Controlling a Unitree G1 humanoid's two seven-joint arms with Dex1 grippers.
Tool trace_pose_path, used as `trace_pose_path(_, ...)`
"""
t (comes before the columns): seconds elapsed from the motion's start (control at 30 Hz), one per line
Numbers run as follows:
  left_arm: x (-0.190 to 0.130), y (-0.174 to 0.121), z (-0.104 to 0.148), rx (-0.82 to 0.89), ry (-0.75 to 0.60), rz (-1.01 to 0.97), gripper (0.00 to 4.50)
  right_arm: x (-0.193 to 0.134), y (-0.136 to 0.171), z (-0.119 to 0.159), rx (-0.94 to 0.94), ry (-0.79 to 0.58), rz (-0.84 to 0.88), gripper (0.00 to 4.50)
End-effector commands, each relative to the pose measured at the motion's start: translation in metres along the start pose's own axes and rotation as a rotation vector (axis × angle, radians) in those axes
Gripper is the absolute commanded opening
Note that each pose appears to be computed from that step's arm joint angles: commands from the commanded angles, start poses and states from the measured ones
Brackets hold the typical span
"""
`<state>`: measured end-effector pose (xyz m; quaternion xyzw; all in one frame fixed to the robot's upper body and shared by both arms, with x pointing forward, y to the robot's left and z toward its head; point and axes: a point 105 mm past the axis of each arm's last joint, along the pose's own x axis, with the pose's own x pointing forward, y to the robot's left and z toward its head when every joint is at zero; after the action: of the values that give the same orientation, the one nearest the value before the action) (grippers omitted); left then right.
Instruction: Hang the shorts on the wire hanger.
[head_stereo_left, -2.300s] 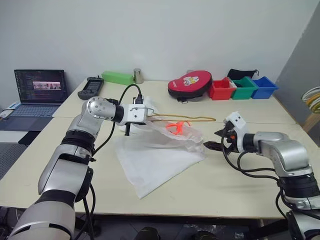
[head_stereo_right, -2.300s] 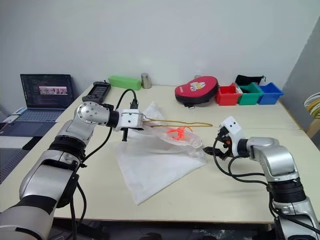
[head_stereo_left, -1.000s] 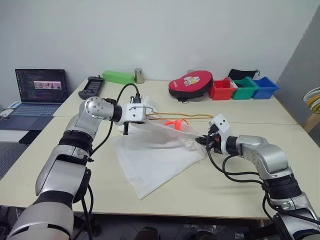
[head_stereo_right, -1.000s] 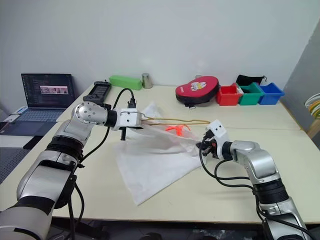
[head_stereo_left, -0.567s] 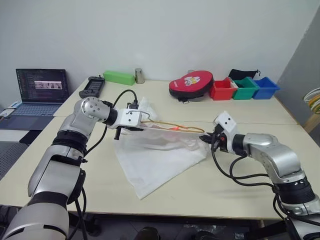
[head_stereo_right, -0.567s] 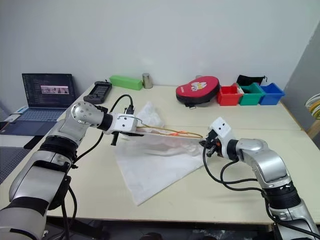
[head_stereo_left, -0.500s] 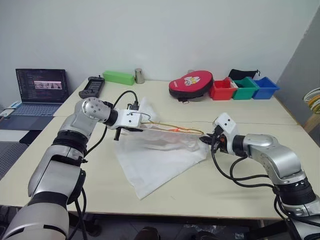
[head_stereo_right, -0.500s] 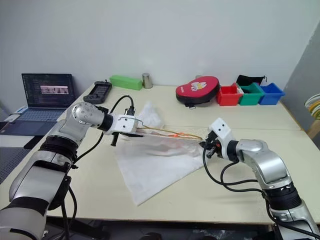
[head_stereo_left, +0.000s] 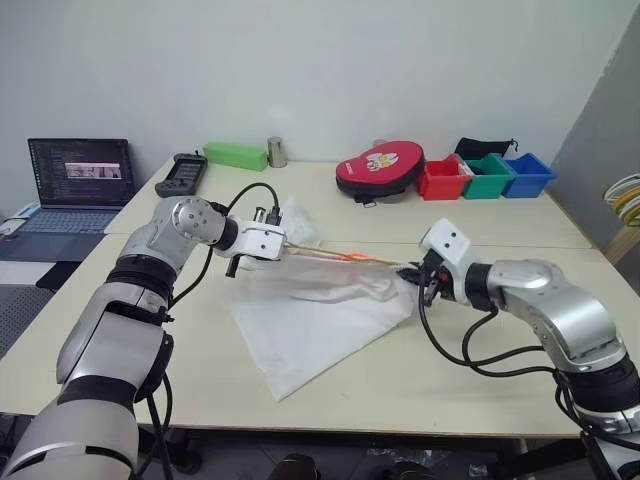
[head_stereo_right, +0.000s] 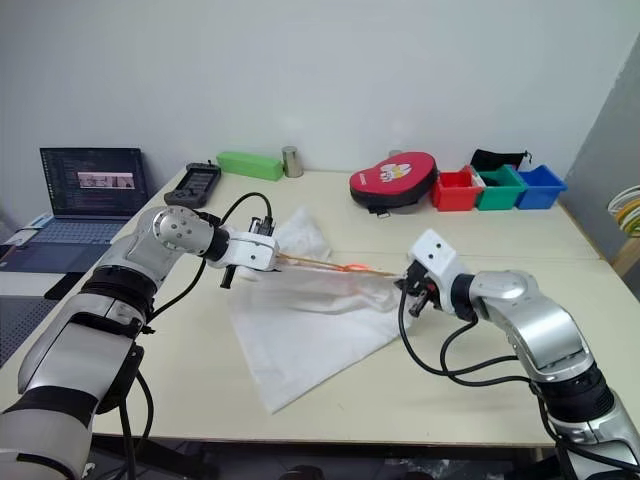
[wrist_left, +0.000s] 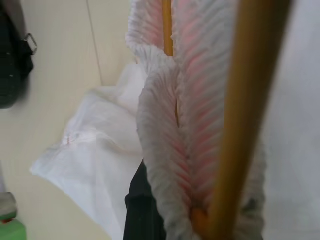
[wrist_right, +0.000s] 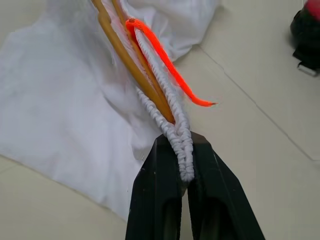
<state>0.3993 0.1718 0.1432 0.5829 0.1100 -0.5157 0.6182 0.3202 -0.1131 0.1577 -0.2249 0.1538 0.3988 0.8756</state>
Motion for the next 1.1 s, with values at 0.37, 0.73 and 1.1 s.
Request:
trace_pose_path(0.37,0.008,-0.005,0.002,0.063,0.034,-0.057,0.00,-0.016,-0.006,0.005,-0.200,0.053,-0.067,0.04)
trace_pose_path(0.73,-0.004,-0.003,-0.019,0.038,0.108,-0.031,0.00,-0.034,-0.017,-0.013,-0.215,0.118,-0.085,0.04)
trace_pose_path(1.1,0.023,0.009,0.015,0.094,0.034,-0.017,0.00,-0.009,0.015,0.047,-0.309,-0.033,-0.003,0.04)
